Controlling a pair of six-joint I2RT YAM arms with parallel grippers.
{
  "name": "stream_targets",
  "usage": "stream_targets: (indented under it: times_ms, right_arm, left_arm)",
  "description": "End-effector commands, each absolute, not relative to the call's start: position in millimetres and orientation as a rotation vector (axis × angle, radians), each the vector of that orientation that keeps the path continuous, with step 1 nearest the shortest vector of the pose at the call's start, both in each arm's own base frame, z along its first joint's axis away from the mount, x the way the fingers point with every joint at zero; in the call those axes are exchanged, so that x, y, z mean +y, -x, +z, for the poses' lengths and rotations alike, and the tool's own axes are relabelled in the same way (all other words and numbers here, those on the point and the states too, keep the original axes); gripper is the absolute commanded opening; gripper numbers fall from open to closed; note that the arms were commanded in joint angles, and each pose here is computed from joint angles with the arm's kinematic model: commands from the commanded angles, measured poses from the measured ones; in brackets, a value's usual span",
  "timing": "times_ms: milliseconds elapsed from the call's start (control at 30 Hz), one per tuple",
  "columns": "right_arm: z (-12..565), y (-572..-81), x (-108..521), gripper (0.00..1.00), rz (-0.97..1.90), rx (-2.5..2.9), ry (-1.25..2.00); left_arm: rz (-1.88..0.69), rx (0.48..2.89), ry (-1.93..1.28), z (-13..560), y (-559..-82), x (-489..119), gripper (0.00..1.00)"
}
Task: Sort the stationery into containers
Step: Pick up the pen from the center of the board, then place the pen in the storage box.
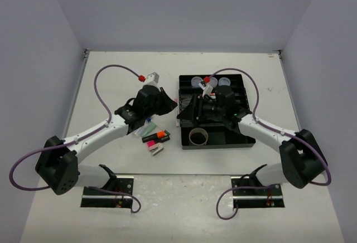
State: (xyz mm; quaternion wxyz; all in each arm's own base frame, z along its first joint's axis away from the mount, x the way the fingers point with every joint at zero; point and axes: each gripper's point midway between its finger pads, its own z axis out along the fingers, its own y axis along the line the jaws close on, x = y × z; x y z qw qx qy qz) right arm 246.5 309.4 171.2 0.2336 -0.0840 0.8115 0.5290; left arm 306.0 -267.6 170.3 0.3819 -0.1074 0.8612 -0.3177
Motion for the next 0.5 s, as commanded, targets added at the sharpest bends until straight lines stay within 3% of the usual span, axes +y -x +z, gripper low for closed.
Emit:
stream_targets:
  times_ms: [0,100,200,267,333,367,467]
  right_arm:
    - [193.6,-254.0,326.3,0.57,1.52,2.145,0.257]
    - [191.3,-258.1,329.1,0.51,1.495,2.157,0.231]
    - [191.7,-261.3,328.7,0.38,1.488,2.149,0.205]
    - [191.2,-263.1,327.6,0.14,1.484,2.145,0.176]
    - [191.7,-264.1,326.9,0.0,1.485,2.141,0.151]
    - [191.0,-265.1,325.2,0.0,1.475,2.14,0.131]
    - [188.6,-270.6,318.2,0.0,1.448,2.15,0.03]
  left_arm:
    - [-1.082,2.054,0.097,215.4,-289.8,-298.6,0.0]
    - [-1.153,2.023,0.063,223.2,-280.5,-304.5,0.0]
    - [-1.185,1.999,0.036,228.7,-275.8,-307.9,0.0]
    - [-1.18,1.998,0.019,228.0,-275.4,-308.2,0.0]
    - [-1.154,2.003,0.009,226.0,-276.6,-306.3,0.0]
    - [-1.132,2.003,0.013,225.6,-278.9,-304.3,0.07]
    - [-0.986,2.04,0.007,220.7,-285.3,-289.5,0.52]
